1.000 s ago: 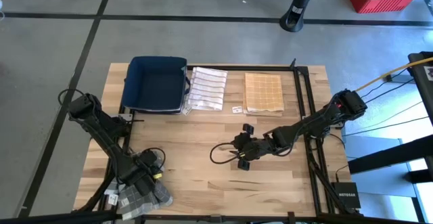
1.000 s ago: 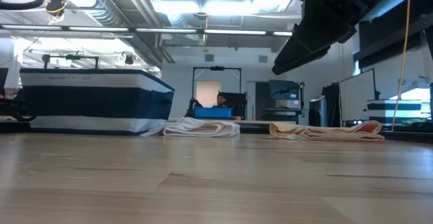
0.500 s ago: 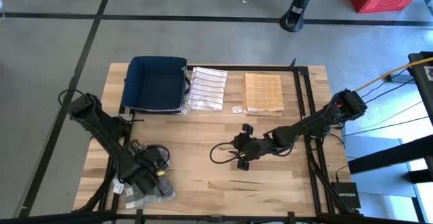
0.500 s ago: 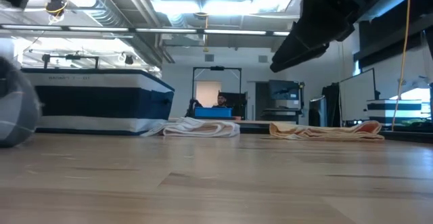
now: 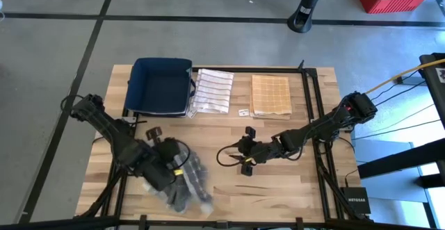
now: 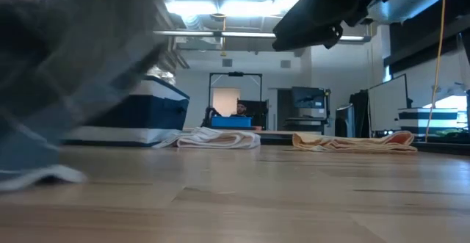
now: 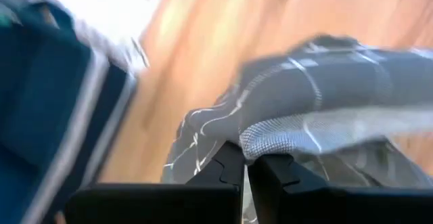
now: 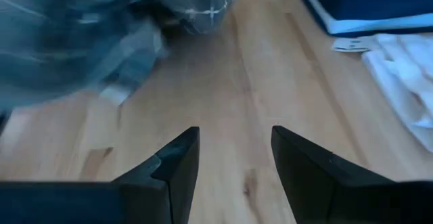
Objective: Fold towel
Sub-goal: Fold the gray towel
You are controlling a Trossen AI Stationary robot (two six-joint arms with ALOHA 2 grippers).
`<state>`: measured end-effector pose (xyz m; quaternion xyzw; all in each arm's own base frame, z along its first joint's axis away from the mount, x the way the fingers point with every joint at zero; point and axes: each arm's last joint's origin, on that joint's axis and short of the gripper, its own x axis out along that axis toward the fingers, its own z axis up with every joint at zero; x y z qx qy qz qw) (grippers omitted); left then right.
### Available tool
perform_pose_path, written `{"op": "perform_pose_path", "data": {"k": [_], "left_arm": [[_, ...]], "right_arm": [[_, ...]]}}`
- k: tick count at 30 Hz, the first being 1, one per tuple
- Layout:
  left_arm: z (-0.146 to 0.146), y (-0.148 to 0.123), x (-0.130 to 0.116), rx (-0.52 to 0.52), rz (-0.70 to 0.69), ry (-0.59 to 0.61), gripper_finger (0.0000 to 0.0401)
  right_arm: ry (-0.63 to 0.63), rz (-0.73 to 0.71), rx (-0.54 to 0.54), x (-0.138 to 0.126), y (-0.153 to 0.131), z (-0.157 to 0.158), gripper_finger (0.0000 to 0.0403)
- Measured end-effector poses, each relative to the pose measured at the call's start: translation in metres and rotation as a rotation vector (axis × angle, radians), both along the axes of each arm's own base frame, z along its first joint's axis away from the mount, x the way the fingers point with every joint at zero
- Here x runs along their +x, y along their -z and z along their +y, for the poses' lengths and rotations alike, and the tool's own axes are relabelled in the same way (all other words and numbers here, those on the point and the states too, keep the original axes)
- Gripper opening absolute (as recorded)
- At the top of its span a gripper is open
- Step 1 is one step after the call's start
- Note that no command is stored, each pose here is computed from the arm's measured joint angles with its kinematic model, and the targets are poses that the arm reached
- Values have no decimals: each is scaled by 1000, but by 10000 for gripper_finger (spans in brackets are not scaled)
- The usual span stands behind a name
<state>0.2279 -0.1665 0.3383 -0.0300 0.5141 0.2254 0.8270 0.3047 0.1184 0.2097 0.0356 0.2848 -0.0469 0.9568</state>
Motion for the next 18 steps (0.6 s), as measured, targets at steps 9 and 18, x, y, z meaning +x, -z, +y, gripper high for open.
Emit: {"op": "perform_pose_path", "data": {"k": [9, 18], "left_arm": [[34, -17, 26, 121, -90, -29, 5], [53, -4, 49, 122, -129, -45, 5]], "right_arm": [[42, -33, -19, 1, -2, -1, 186], [-10, 41, -2, 8, 19, 2, 186]]}}
